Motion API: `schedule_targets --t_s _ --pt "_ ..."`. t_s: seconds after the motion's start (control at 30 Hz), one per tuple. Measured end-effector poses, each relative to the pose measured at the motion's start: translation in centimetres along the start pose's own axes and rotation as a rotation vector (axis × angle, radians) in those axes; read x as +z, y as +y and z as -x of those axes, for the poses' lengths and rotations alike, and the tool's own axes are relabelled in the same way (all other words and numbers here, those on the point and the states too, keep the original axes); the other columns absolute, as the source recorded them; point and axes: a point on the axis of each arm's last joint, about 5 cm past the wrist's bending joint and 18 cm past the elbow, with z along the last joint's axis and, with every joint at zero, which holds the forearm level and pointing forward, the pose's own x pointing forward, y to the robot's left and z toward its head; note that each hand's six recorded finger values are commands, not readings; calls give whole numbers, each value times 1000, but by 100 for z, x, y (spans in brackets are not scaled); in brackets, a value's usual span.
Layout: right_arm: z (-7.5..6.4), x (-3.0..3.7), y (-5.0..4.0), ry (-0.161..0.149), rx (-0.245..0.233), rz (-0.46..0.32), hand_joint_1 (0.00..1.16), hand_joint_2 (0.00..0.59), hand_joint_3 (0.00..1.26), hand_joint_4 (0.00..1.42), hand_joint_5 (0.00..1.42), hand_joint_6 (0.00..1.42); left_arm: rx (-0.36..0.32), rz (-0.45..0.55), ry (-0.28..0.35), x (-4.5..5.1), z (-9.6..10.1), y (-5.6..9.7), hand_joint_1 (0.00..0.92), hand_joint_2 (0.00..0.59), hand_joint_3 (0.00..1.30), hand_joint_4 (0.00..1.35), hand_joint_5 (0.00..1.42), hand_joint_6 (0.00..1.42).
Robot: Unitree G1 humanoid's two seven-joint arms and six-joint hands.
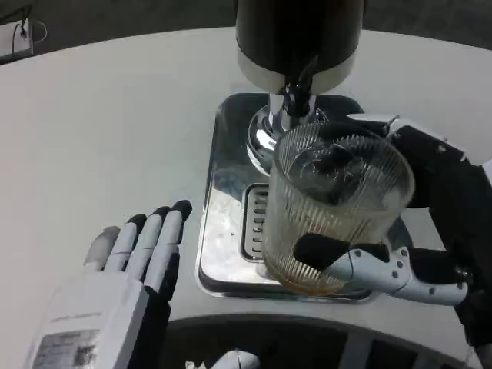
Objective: Grasp the cup under the faucet to collect the drink, then remove the cup.
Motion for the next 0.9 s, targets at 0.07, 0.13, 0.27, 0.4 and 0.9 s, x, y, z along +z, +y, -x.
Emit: schedule_targets --t_s 0.07,0.13,0.27,0.4,0.9 --pt "26 33 -20 -18 4 10 1162 118 734 971 1143 1418 0 -6 -13 23 -2 24 0 71 0 0 0 0" --pt "65 73 -38 -47 18 24 1162 118 734 971 1133 1420 2 -4 -31 52 0 50 0 69 0 0 0 0" --pt "140 123 -57 -77 32 43 1162 118 729 971 1131 1412 -11 -16 -59 107 22 66 0 66 0 0 0 0" --pt "209 180 -72 -122 49 64 1162 121 727 971 1131 1408 -29 -10 -96 165 33 80 0 64 0 0 0 0" --pt "313 217 -108 -161 66 104 1162 134 724 971 1128 1407 -51 -33 -119 278 40 83 0 54 0 0 0 0"
